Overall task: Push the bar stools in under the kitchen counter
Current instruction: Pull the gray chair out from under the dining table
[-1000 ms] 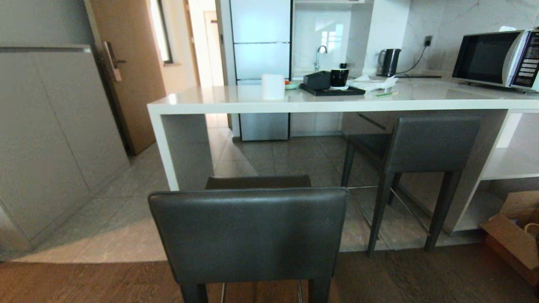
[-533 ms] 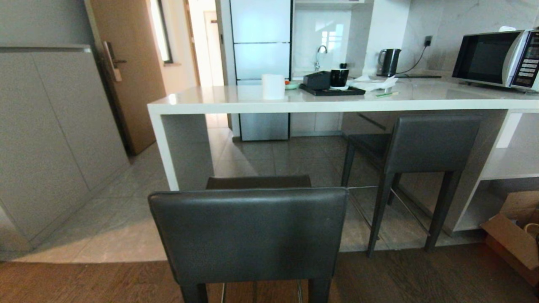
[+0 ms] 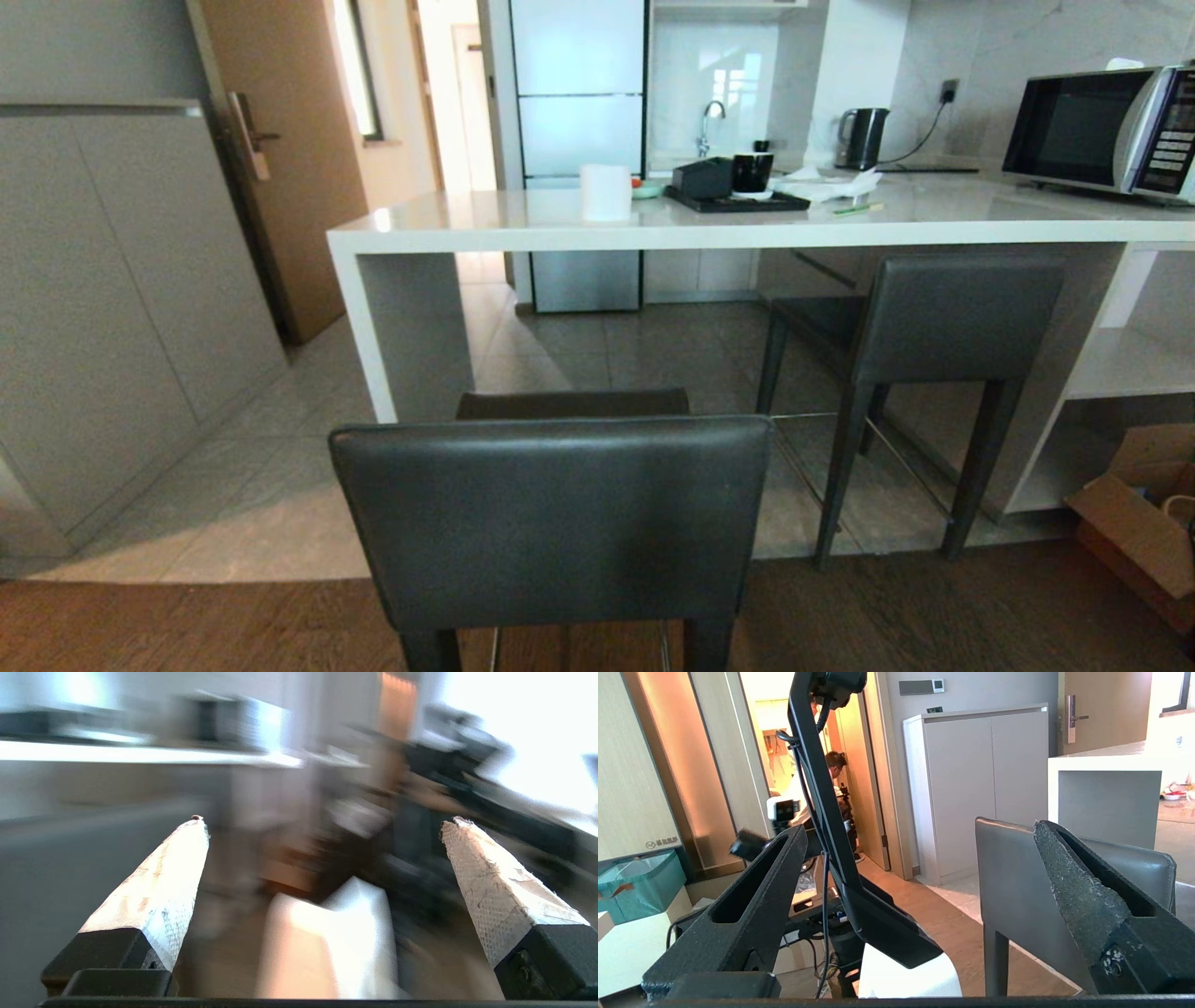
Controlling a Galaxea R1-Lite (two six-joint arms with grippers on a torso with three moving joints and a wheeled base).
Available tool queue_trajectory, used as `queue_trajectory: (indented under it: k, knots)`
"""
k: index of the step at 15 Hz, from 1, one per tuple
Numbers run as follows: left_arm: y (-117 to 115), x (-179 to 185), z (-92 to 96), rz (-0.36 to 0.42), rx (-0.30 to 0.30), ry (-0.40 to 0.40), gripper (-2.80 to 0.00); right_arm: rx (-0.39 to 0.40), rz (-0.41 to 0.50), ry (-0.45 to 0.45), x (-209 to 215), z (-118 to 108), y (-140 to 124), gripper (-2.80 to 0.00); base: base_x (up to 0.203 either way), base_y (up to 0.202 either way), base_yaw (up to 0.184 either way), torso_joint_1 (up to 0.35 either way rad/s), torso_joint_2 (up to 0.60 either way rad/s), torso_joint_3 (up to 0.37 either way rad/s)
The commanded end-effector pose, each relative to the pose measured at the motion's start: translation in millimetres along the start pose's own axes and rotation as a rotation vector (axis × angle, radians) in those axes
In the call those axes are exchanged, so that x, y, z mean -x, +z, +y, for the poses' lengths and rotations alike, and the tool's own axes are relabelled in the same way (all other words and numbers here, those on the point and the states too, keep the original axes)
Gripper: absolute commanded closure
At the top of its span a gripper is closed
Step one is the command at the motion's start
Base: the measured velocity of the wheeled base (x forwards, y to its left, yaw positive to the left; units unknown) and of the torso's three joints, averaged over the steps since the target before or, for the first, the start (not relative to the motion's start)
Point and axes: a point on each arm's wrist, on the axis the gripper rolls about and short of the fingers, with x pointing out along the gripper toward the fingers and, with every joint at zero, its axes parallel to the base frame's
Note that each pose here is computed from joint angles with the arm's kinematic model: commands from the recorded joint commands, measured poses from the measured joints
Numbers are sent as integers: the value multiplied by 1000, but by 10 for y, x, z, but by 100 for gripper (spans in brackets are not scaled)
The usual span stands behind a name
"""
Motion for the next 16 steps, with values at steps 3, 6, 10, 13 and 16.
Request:
queue_trajectory:
  k: [3, 6, 10, 13, 16]
  knots:
    - [-110, 48, 198, 0, -159, 520, -280, -5, 3, 0, -3, -10, -7, -280, 0, 0, 0, 0, 0, 0]
    - [-251, 114, 317, 76, -251, 760, -280, -6, 3, -1, -3, -12, -11, -280, 0, 0, 0, 0, 0, 0]
    - [-482, 191, 462, 189, -307, 889, -280, -4, 2, -2, -2, -14, -13, -280, 0, 0, 0, 0, 0, 0]
    - [-580, 223, 529, 199, -336, 946, -280, -9, 3, -11, -2, -27, -28, -280, 0, 0, 0, 0, 0, 0]
    - [-629, 238, 552, 216, -327, 955, -280, -14, 4, -39, -10, -44, -51, -280, 0, 0, 0, 0, 0, 0]
